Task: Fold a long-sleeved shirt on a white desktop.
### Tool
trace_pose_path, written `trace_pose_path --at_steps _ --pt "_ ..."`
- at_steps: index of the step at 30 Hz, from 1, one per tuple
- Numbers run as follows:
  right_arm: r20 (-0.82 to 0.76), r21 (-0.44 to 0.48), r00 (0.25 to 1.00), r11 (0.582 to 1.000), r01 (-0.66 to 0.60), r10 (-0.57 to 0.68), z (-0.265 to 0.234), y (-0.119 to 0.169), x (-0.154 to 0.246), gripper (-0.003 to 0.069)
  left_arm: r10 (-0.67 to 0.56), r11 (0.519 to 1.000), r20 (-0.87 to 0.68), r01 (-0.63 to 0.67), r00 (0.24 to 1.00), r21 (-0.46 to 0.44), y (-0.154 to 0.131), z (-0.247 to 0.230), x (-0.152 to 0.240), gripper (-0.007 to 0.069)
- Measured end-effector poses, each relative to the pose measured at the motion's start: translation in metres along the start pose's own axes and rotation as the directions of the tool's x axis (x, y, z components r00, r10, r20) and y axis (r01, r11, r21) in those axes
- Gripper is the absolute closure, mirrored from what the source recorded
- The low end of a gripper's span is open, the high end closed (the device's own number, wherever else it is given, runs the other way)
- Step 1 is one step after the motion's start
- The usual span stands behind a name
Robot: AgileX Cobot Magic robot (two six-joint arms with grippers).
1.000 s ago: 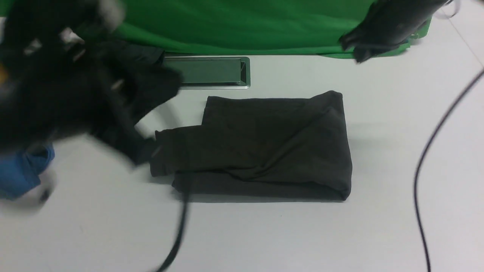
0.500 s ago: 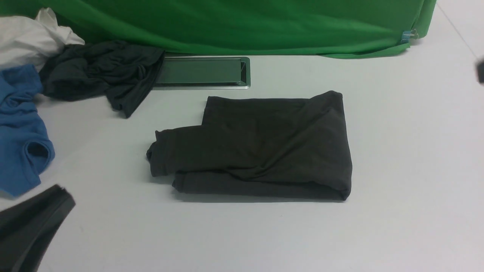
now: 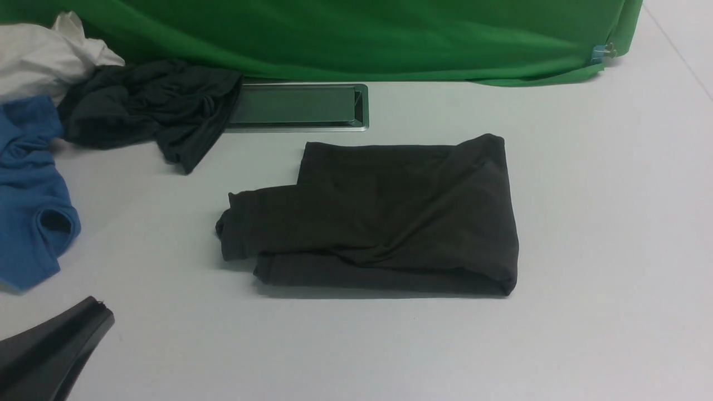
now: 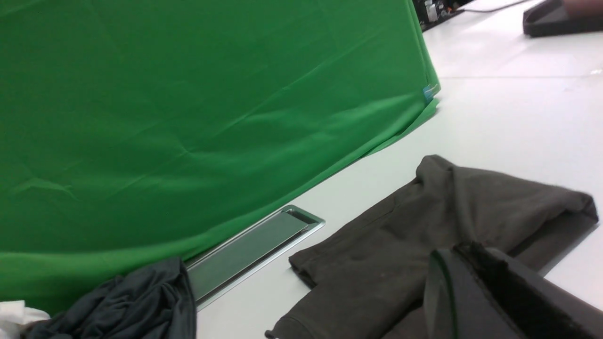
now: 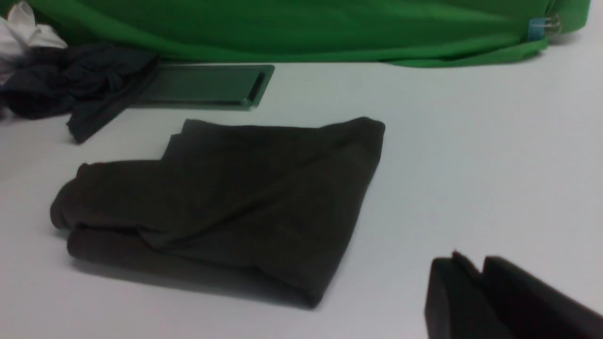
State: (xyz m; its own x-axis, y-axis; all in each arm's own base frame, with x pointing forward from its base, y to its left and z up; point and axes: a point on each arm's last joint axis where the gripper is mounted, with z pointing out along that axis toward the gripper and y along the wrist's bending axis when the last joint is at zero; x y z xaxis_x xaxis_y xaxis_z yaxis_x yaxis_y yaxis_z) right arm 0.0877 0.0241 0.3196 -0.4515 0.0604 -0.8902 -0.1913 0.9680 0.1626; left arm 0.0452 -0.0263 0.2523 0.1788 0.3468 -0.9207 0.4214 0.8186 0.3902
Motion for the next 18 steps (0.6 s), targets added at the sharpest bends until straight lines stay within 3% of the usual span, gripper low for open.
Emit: trace_pose_path --at_steps 13,18 --pt "0.001 0.029 0.999 0.999 0.037 -0.037 0.004 -0.004 0.008 0.0561 0.021 1.000 -0.001 -0.021 1.000 -0.002 0.000 0.000 0.000 0.0608" --pt "0.093 0.066 0.990 0.993 0.099 -0.105 -0.003 -0.009 0.016 0.0627 0.023 1.000 -0.002 -0.023 1.000 -0.002 0.000 0.000 0.000 0.0608"
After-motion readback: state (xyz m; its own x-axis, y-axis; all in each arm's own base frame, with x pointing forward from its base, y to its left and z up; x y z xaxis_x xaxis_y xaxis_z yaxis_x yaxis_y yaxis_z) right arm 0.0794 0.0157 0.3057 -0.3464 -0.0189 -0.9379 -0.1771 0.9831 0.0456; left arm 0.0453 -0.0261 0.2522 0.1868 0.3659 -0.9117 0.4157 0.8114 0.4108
